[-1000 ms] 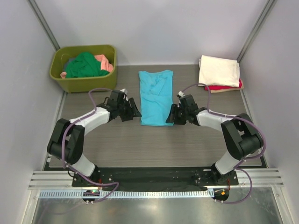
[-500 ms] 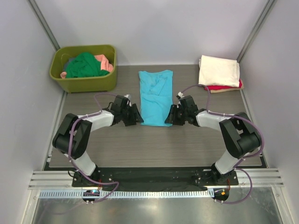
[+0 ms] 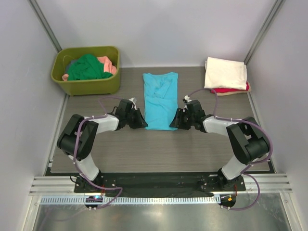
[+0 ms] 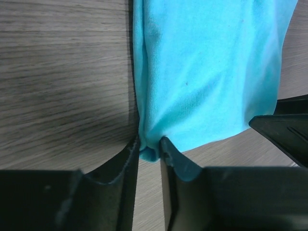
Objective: Fold and stack the t-shirts
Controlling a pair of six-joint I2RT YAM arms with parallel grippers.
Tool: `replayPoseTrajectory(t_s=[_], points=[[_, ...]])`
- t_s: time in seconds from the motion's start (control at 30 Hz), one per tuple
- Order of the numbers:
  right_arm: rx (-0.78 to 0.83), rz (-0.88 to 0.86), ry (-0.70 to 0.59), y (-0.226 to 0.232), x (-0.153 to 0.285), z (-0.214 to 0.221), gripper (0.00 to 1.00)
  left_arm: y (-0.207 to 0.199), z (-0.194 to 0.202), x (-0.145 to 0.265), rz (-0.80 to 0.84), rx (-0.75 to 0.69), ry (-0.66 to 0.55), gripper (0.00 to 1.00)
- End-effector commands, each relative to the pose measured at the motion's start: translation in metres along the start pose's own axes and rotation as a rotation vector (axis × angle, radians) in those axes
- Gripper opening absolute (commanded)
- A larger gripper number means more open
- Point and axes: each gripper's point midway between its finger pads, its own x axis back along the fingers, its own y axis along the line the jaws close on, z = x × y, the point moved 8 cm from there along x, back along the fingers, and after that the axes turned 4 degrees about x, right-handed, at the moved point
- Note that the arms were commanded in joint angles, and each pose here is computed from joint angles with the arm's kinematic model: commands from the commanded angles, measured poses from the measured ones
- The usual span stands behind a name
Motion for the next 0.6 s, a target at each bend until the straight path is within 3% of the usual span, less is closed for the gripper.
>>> replayPoseTrajectory(t_s=[0.0,0.07,0.17,0.5,0.57], points=[[-0.022,0.116,0.101,-0.024,-0.001,0.031,0.47,0.014,0.012,-0.009,-0.044,0.008,0.035,0.24],[-0.032,0.120,0.109,-0.026,0.000,0.035,0.47,0.016,0.013,-0.011,-0.052,0.017,0.040,0.11],[-0.042,0.136,0.122,-0.031,0.001,0.042,0.46,0.017,0.014,-0.012,-0.058,0.024,0.040,0.02],[-0.062,0.137,0.104,-0.034,0.006,0.052,0.45,0.018,0.014,-0.008,-0.064,0.026,0.030,0.00],[-0.066,0.145,0.099,-0.036,0.008,0.054,0.41,0.019,0.016,-0.007,-0.066,0.026,0.030,0.00]])
